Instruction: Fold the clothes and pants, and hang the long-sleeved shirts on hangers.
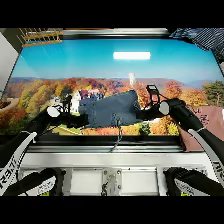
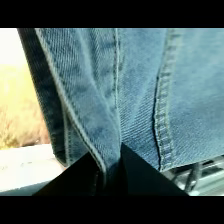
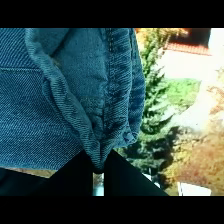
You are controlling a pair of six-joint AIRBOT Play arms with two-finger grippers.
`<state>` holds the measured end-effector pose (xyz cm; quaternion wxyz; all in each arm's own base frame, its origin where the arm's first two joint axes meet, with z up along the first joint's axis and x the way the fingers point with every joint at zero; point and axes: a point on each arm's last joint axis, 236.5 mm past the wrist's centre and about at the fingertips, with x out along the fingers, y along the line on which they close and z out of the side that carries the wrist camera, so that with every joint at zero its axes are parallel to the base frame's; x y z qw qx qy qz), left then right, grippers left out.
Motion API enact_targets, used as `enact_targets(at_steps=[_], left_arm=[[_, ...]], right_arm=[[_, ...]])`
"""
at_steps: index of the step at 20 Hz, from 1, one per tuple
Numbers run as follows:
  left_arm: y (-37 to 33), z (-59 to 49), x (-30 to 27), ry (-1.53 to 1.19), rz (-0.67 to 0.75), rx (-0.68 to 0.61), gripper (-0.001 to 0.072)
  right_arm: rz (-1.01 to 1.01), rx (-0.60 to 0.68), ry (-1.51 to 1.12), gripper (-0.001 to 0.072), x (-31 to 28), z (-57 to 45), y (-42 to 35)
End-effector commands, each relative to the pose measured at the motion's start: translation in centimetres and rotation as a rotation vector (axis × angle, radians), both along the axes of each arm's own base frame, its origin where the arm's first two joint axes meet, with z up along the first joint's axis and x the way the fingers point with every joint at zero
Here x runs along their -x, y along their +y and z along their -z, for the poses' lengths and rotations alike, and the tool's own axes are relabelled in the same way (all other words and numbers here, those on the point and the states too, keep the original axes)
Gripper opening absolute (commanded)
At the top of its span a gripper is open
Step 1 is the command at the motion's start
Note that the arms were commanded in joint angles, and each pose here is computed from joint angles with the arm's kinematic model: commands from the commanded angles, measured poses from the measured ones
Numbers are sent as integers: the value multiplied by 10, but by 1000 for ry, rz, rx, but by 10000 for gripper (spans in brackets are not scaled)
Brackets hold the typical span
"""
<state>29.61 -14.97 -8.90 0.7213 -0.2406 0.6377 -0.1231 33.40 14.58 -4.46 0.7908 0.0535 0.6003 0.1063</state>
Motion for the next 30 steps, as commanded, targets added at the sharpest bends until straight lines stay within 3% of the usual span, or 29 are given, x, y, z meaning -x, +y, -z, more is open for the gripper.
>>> enact_targets(at_steps=[1, 5, 7, 9, 13, 14, 15, 16, 21, 30], left_arm=[[-3, 37, 15, 55, -3, -32, 35], [-2, 21, 1, -22, -30, -29, 36], [-4, -7, -3, -92, -22, -9, 606], [1, -36, -3, -146, -28, 15, 633], [12, -87, 6, -239, -35, 51, 608], [11, -104, 6, -297, -36, 59, 264], [7, -119, 5, -354, -31, 65, 35], [-1, -131, 6, -395, -26, 79, 35], [-44, -126, 19, -391, 75, 108, 35], [-54, -77, 25, -215, 67, 86, 35]], right_arm=[[45, -39, 13, 43, 17, 36, 4], [97, -116, 82, 60, 26, 45, 18], [91, -135, 61, 573, 26, 26, 18], [74, -145, 32, 604, 27, -3, 8], [30, -203, -76, 605, 24, -60, -31], [63, -286, -88, 605, 19, -71, -43], [107, -337, -84, 607, 14, -72, -57], [144, -384, -76, 720, 7, -68, -67], [141, -601, 24, 717, -21, -20, -53], [71, -613, 136, 717, -60, 39, -38]])
